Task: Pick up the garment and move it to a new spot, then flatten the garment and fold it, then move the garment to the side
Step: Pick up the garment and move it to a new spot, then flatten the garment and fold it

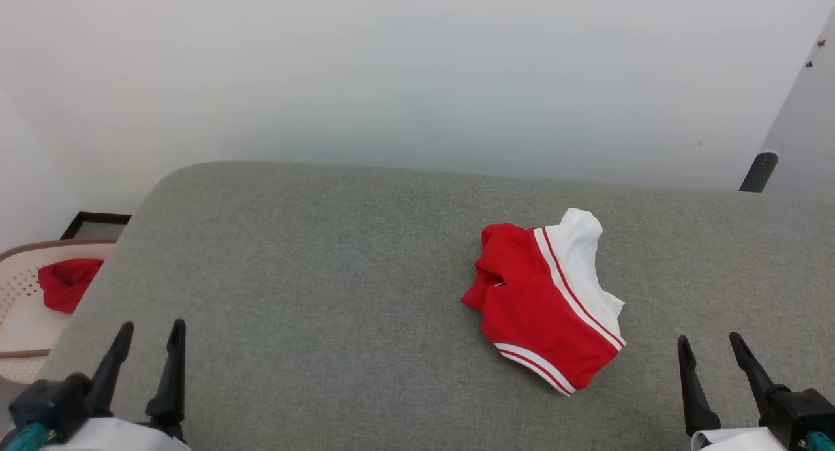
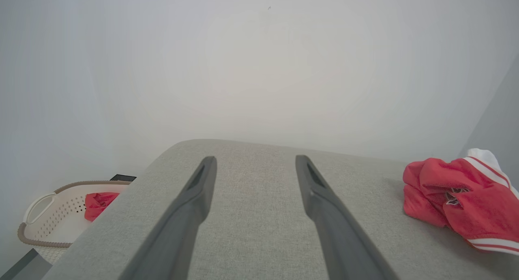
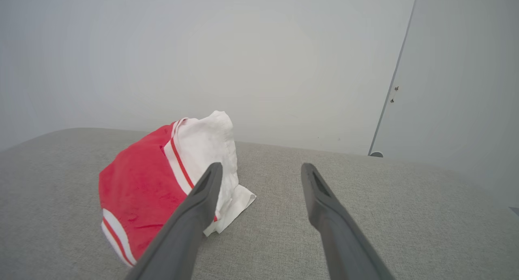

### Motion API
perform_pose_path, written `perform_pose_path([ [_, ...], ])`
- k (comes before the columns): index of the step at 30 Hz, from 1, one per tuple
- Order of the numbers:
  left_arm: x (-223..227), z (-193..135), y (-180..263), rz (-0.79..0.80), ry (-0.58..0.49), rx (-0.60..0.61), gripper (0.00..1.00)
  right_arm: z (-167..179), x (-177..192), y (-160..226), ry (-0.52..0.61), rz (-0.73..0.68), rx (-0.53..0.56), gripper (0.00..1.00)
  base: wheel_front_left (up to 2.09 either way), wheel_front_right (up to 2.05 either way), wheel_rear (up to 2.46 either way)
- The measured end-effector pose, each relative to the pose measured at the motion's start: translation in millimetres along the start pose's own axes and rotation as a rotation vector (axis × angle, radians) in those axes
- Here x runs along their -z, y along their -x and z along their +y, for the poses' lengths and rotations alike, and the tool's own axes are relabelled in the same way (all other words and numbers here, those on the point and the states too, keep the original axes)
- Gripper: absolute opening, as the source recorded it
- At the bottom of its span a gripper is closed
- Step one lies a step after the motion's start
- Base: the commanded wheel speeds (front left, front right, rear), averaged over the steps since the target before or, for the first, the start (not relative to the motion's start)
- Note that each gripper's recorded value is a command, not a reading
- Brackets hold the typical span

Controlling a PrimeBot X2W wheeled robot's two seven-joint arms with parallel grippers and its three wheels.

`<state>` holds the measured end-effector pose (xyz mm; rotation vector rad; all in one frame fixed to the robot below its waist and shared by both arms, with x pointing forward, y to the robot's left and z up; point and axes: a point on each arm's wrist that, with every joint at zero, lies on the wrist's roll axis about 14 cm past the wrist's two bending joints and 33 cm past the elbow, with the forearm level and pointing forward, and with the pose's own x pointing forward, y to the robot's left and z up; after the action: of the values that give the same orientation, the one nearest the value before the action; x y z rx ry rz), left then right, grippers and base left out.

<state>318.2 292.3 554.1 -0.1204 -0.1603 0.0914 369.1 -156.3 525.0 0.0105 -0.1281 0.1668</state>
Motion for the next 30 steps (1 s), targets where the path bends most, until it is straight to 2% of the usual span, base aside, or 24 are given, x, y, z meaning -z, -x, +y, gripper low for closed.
perform_pose_path([
  [20, 6.8, 1.6, 3.4, 0.005, -0.009, -0.021, 1.0, -7.8, 5.5, 2.7, -0.005, 0.013, 0.029, 1.0, 0.0, 0.0, 0.0],
  [30, 0.9, -11.0, -8.6, 0.014, -0.027, 0.027, 1.0, -7.4, 11.4, 3.0, -0.01, 0.03, 0.029, 1.0, 0.0, 0.0, 0.0],
])
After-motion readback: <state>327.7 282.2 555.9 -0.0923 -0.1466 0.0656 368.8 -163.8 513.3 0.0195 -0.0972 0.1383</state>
